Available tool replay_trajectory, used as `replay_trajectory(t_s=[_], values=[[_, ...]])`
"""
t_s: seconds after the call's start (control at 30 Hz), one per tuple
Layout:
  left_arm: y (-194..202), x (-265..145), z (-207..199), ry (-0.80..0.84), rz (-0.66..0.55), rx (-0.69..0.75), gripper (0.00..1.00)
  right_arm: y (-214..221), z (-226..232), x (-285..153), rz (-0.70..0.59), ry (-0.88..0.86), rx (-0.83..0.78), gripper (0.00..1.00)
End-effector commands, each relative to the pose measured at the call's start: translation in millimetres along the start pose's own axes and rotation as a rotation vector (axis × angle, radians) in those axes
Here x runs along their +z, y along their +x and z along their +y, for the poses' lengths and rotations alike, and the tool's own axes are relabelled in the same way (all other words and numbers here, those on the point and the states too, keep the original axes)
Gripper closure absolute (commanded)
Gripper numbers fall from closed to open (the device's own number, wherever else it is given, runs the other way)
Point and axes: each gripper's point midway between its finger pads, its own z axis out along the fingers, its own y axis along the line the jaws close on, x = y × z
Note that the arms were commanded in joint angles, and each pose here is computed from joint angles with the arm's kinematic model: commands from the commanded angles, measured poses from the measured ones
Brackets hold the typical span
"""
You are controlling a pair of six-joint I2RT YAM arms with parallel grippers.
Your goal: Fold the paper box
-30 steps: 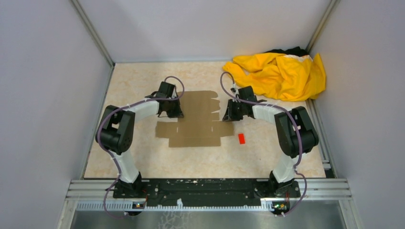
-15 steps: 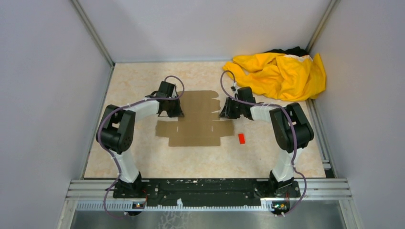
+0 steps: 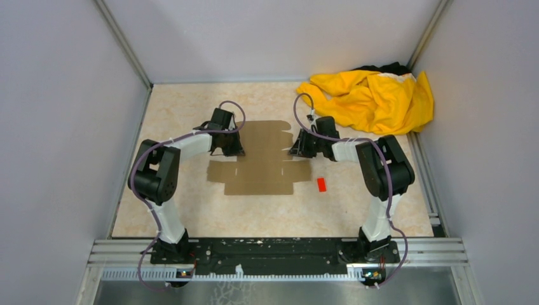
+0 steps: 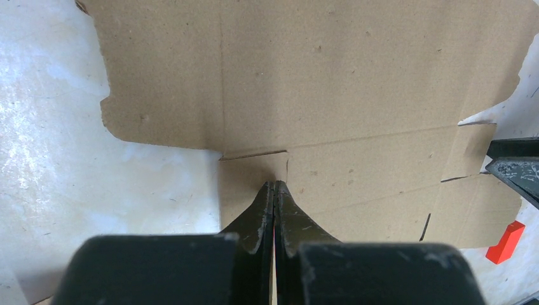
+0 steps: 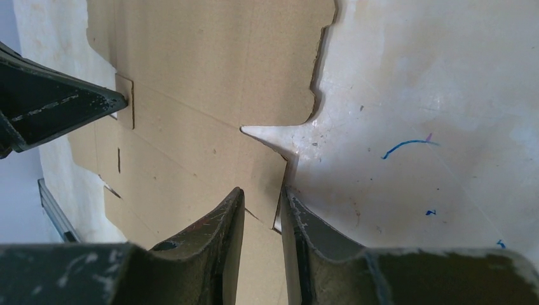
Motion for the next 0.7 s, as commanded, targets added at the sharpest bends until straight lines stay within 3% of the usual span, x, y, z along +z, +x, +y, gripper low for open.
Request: replay_trajectory(t_s=[0.0,0.67], values=[[36,17,33,-0.116,0.110,0.021,1.00,-6,13,1,-0.017,-0.065,-0.009,0.72],[44,19,32,-0.102,0.121,0.012,1.00,-17,54,-7,-0.028,-0.148,-0.057,0.72]])
